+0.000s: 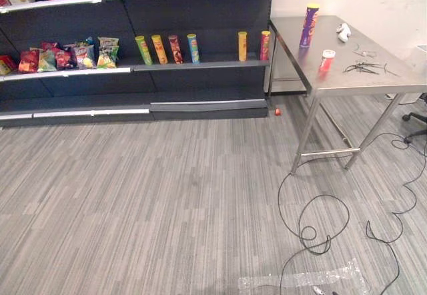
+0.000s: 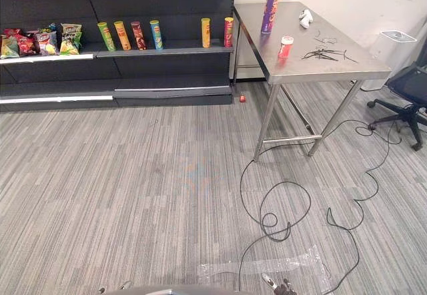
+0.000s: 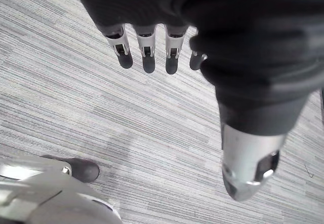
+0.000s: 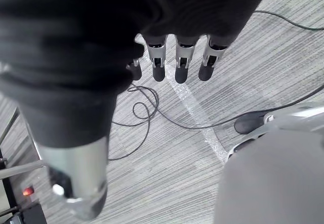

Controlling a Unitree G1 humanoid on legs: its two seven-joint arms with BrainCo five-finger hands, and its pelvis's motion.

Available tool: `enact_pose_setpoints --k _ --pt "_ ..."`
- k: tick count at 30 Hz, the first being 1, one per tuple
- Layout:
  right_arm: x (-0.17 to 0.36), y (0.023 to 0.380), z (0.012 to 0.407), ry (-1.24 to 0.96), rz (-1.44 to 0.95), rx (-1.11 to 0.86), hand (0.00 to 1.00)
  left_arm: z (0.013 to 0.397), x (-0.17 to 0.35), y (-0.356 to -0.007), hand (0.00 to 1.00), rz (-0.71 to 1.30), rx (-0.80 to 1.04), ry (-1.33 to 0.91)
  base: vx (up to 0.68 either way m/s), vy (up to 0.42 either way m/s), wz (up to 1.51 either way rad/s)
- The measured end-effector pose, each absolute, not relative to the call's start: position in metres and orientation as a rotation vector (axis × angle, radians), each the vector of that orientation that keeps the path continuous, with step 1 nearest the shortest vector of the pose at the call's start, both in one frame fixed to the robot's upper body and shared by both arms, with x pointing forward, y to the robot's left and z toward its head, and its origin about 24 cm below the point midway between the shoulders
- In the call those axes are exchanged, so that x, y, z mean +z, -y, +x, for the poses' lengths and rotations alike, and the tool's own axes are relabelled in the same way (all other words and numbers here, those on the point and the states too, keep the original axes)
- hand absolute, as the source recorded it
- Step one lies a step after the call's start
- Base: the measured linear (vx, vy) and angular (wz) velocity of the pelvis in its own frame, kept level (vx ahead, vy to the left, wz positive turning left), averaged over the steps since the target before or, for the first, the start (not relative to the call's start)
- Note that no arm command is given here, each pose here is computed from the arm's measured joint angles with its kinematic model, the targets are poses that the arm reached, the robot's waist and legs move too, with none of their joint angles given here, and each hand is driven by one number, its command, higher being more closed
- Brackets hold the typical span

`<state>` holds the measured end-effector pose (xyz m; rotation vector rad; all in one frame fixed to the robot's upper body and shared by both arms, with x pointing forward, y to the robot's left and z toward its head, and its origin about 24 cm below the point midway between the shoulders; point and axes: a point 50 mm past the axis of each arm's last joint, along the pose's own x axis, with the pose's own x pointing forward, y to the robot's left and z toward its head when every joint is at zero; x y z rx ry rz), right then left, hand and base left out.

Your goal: Put the gum and the chips on the shelf.

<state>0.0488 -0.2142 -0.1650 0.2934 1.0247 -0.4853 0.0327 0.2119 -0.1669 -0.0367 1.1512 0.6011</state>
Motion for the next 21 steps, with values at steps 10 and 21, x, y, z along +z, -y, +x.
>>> enact_pose_setpoints --k 10,21 --pt "-0.164 0.211 0.0571 -0.985 0.336 -0.498 0.0 0.0366 -0.1653 -0.2127 0.0 -0.027 0.604 -1.113 0.0 0.0 0.0" --pt "-0.166 0.2089 0.0583 -1.031 0.381 -0.443 0.0 0.0361 -0.1666 -0.212 0.0 -0.089 0.57 -1.125 0.0 -0.002 0.0"
